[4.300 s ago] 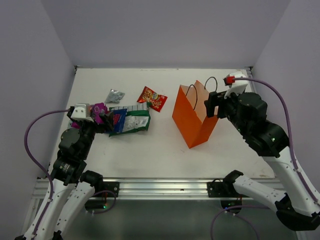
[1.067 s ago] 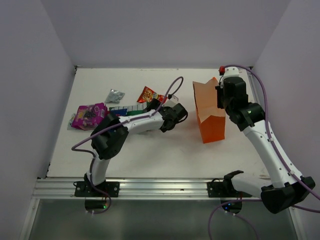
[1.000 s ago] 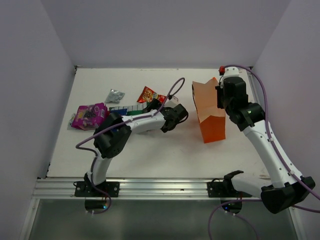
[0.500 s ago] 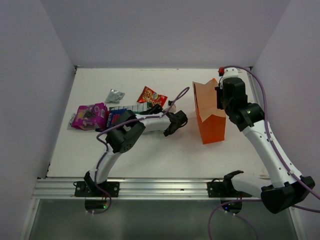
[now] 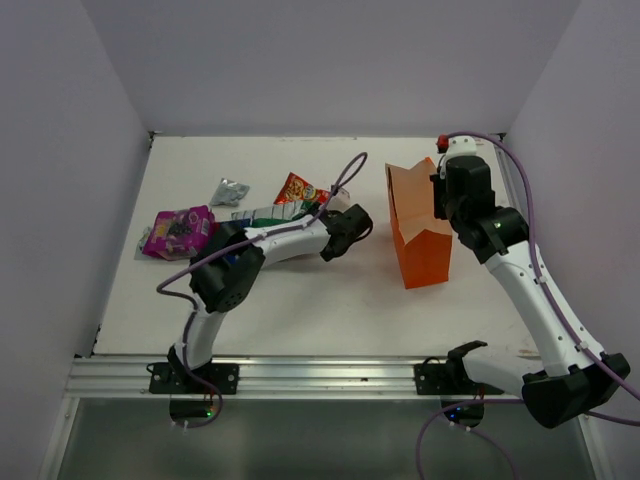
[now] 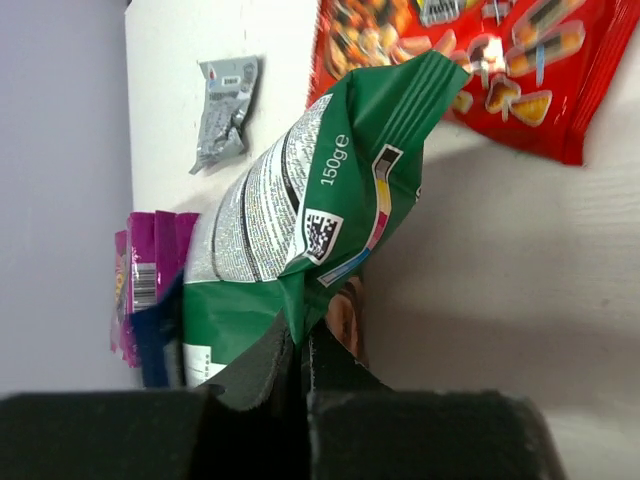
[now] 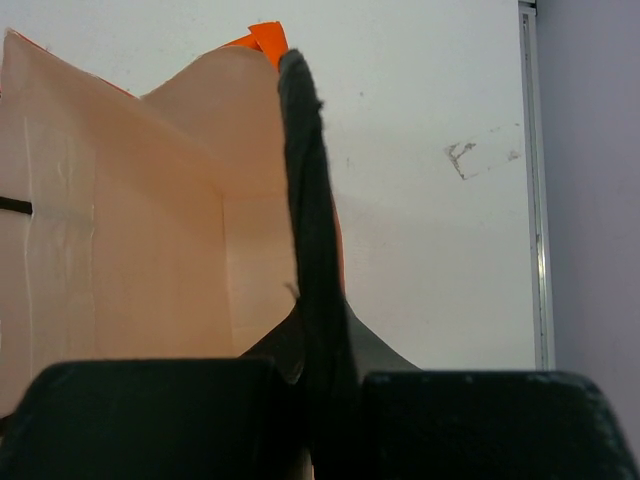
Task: Place the snacks into the paper bag
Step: Pick up the snack from the center of the board, then place the snack in the paper bag.
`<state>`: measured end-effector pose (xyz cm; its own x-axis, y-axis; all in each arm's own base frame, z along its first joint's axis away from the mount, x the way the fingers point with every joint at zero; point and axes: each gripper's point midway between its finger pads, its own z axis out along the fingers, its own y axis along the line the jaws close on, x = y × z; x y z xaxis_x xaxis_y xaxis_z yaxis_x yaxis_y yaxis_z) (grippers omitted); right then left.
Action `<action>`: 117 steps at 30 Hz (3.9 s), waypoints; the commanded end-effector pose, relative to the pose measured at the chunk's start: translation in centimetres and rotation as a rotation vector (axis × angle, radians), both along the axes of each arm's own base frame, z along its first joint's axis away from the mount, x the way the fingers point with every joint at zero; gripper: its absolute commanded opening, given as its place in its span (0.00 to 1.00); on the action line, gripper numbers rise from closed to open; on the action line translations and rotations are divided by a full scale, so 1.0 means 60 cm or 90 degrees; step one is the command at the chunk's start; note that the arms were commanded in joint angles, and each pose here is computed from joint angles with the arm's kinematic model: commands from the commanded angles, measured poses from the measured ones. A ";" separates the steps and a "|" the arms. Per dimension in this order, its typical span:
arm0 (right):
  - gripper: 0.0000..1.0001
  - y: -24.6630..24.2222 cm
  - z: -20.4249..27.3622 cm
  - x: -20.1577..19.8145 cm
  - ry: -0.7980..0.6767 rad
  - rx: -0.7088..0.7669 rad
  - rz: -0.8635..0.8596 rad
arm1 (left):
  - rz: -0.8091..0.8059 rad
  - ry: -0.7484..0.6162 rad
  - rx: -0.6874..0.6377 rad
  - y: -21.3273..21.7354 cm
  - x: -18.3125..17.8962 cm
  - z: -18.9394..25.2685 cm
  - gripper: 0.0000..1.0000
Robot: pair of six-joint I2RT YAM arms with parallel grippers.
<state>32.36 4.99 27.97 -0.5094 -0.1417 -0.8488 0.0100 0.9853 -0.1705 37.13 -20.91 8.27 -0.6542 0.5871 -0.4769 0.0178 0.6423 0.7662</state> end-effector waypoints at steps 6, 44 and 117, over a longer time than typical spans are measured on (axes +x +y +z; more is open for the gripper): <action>0.00 0.009 0.014 0.008 -0.021 0.009 0.016 | -0.057 -0.111 -0.335 -0.050 -0.013 0.239 0.00; 0.00 0.069 0.099 -0.009 -0.091 0.038 0.052 | -0.451 -0.427 -1.270 -0.069 -0.219 0.825 0.00; 0.00 0.094 0.020 0.008 -0.097 0.152 -0.075 | -0.177 -0.137 -1.440 -0.215 -0.188 0.534 0.03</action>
<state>32.46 10.33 28.18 -0.4241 0.0708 -0.9028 0.1083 0.9937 0.0271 25.96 -33.57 37.88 -0.5536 -0.7497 -0.3625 0.2465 0.2683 -0.9313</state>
